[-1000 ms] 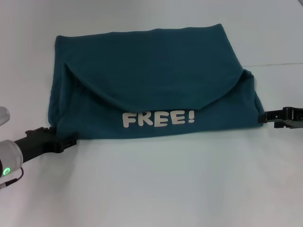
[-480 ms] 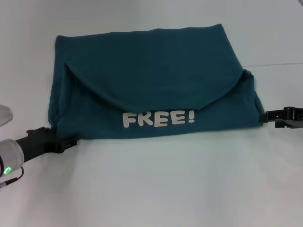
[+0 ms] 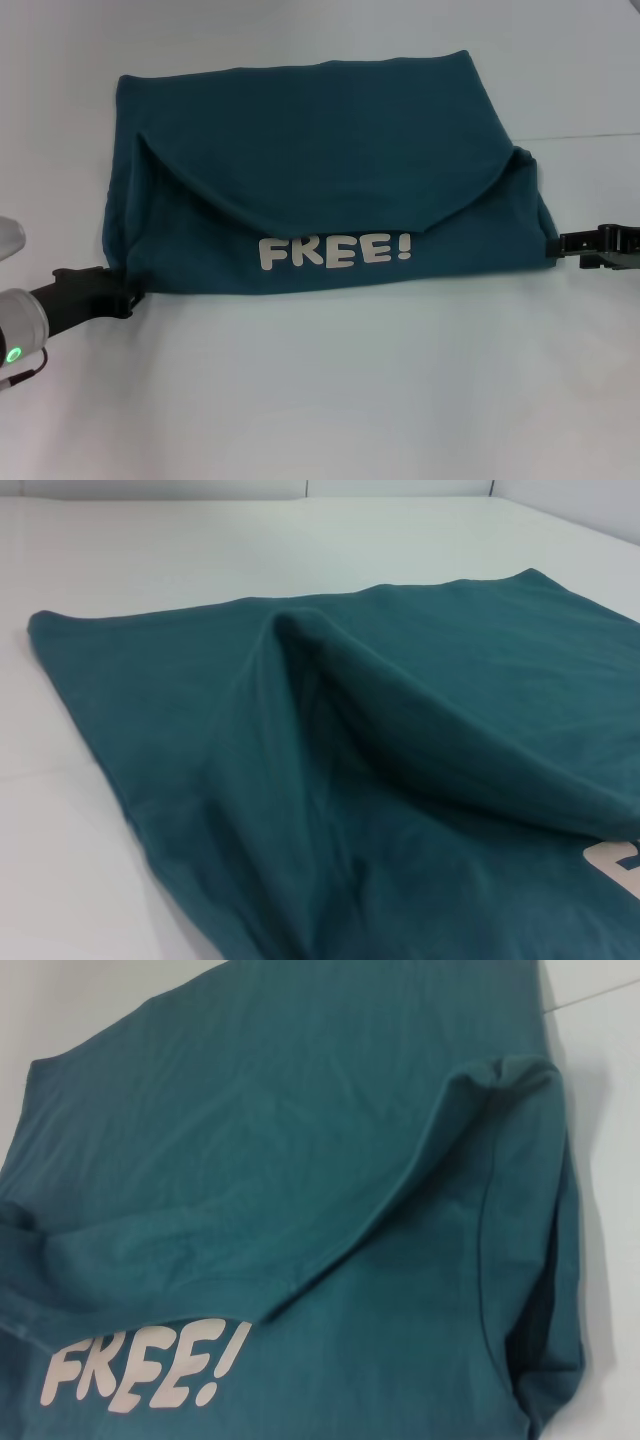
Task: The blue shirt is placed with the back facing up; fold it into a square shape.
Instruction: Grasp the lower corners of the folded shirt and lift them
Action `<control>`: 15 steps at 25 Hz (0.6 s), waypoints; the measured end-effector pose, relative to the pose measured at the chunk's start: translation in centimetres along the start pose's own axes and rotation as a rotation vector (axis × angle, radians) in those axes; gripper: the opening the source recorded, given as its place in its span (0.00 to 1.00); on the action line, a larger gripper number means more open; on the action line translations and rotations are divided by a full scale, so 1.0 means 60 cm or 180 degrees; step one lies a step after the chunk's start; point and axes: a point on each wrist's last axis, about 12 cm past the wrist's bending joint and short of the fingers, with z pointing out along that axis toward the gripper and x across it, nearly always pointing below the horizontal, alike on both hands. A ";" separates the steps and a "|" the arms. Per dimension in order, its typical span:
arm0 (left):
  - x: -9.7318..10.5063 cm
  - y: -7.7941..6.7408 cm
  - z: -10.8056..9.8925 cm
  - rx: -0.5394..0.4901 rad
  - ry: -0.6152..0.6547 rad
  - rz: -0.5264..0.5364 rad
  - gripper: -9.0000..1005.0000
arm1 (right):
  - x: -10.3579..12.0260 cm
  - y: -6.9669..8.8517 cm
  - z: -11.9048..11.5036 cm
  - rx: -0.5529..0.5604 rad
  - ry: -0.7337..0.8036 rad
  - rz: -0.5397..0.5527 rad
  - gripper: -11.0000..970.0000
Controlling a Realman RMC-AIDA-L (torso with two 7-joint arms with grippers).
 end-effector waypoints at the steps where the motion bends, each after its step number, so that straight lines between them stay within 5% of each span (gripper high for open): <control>1: 0.000 0.001 0.000 -0.0016 0.0001 0.0000 0.42 | 0.000 0.000 0.000 0.0001 -0.0001 -0.0001 0.73; 15: -0.001 0.005 -0.001 -0.0067 -0.0003 0.0009 0.02 | -0.003 -0.002 -0.002 0.0029 -0.0030 0.0001 0.73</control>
